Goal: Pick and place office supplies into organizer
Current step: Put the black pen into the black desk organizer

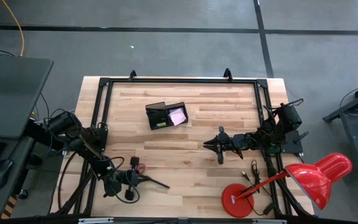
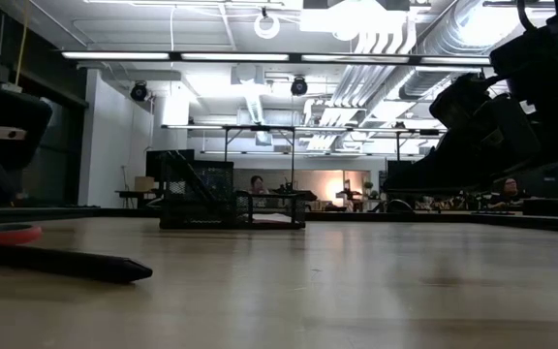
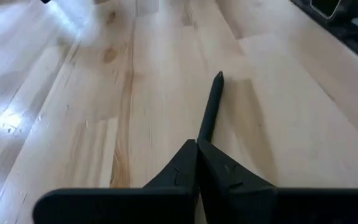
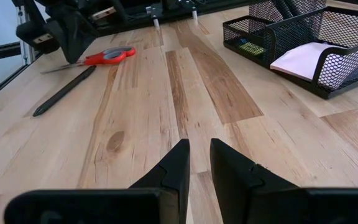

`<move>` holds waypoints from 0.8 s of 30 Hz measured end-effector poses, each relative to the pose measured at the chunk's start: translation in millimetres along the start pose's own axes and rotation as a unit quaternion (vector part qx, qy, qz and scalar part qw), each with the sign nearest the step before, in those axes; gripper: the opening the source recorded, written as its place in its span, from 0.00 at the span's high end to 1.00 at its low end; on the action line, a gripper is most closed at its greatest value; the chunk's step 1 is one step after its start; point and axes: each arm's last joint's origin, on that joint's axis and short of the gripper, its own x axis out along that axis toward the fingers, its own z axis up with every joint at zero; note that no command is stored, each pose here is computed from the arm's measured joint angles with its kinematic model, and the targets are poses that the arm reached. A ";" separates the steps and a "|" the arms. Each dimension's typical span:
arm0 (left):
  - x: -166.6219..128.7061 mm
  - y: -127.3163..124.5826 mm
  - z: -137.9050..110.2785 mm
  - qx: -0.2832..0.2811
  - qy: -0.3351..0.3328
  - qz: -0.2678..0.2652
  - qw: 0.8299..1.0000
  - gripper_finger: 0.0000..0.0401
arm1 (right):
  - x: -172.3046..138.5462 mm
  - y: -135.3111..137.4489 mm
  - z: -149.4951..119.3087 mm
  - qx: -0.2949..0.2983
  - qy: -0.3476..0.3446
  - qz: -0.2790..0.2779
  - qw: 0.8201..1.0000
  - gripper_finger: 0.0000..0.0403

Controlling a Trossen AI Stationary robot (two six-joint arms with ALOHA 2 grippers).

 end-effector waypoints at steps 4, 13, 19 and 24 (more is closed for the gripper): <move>-1.7 0.0 4.0 0.002 -0.006 -0.007 1.000 1.00 | 0.0 0.0 0.0 0.000 0.000 0.000 1.000 0.86; -0.1 5.7 1.1 0.004 0.030 -0.016 0.999 0.90 | 0.0 0.1 -0.1 0.000 0.000 0.000 1.000 0.86; 5.6 11.2 0.1 -0.005 0.059 -0.037 0.998 0.71 | 0.0 0.0 0.0 0.000 0.000 0.000 1.000 0.86; 11.6 18.1 -1.5 -0.009 0.092 -0.057 0.994 0.60 | 0.0 0.0 0.0 0.000 0.000 0.000 1.000 0.86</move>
